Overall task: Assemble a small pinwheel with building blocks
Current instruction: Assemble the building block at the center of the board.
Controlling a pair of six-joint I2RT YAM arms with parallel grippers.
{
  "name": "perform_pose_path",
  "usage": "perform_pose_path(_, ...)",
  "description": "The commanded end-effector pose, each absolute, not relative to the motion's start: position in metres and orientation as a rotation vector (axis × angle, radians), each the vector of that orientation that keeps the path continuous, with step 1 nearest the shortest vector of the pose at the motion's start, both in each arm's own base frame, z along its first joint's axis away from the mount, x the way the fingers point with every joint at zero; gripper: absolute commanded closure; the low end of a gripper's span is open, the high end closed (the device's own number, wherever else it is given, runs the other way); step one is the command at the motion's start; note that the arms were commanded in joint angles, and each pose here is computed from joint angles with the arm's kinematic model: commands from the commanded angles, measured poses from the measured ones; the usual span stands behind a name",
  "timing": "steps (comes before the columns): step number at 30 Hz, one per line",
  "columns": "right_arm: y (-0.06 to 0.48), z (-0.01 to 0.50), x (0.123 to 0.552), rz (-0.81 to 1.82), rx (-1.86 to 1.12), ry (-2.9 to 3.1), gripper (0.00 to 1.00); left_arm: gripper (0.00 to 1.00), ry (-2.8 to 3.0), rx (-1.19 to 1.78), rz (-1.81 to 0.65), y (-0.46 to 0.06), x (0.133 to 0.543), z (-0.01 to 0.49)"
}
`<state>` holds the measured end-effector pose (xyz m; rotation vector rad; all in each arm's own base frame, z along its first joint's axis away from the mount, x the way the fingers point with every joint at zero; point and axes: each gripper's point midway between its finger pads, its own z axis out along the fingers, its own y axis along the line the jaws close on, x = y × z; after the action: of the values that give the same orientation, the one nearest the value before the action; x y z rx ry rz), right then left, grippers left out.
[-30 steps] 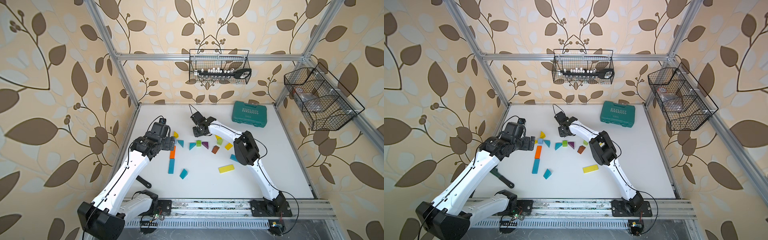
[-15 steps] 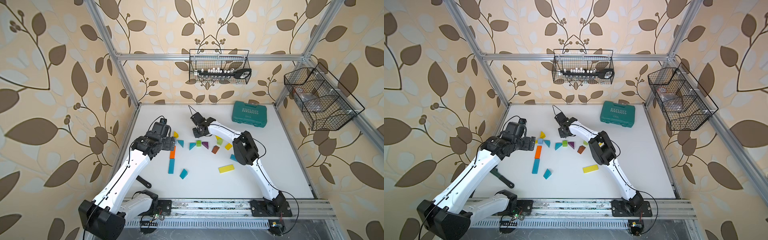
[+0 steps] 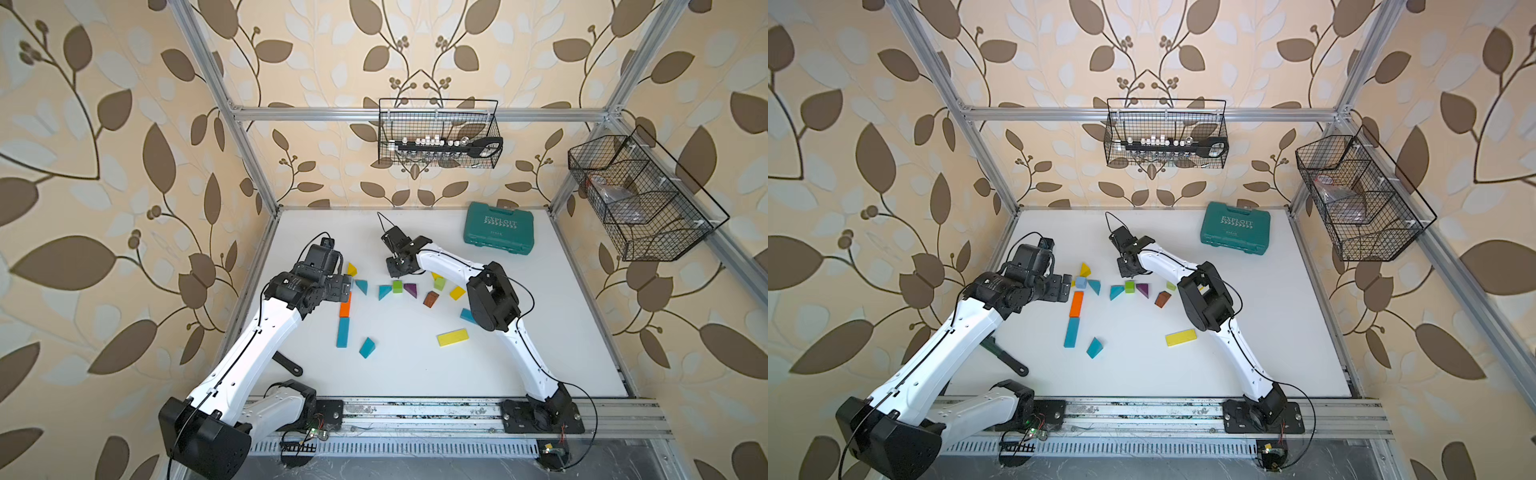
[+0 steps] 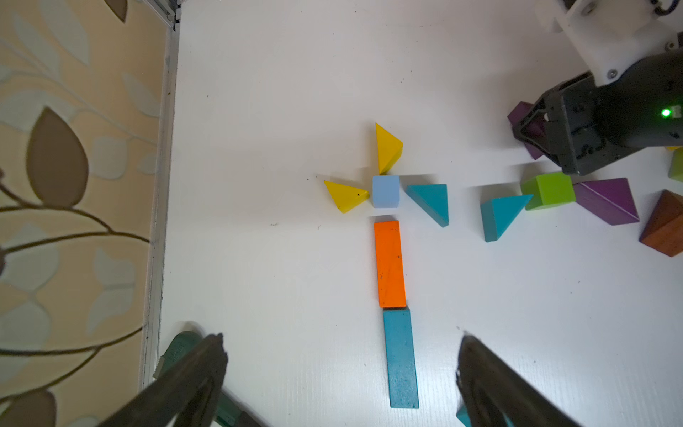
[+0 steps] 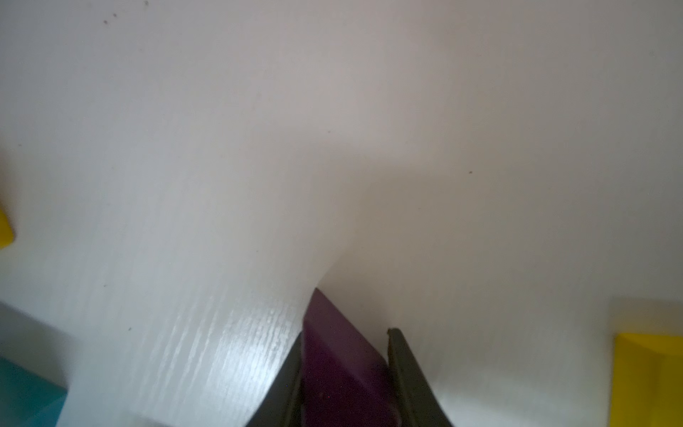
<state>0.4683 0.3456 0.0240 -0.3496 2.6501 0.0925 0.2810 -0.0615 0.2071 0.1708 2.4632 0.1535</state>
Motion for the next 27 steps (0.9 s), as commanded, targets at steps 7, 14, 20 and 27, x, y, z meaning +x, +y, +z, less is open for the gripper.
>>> perform_pose_path(7, 0.338, 0.034, 0.457, 0.055, -0.278, 2.668, 0.75, 0.01, 2.453, 0.169, 0.176, -0.057, 0.282, 0.208)
perform_pose_path(14, 0.335, 0.039, 0.456, 0.048, -0.256, 2.660, 0.62, 0.01, 2.457, 0.176, 0.156, -0.060, 0.281, 0.207)
perform_pose_path(20, 0.345, 0.053, 0.457, 0.121, -0.258, 2.646, 0.57, 0.01, 2.463, 0.178, 0.152, -0.061, 0.281, 0.205)
perform_pose_path(27, 0.348, 0.106, 0.454, 0.214, -0.265, 2.596, 0.49, 0.01, 2.535, 0.135, 0.062, -0.072, 0.277, 0.203)
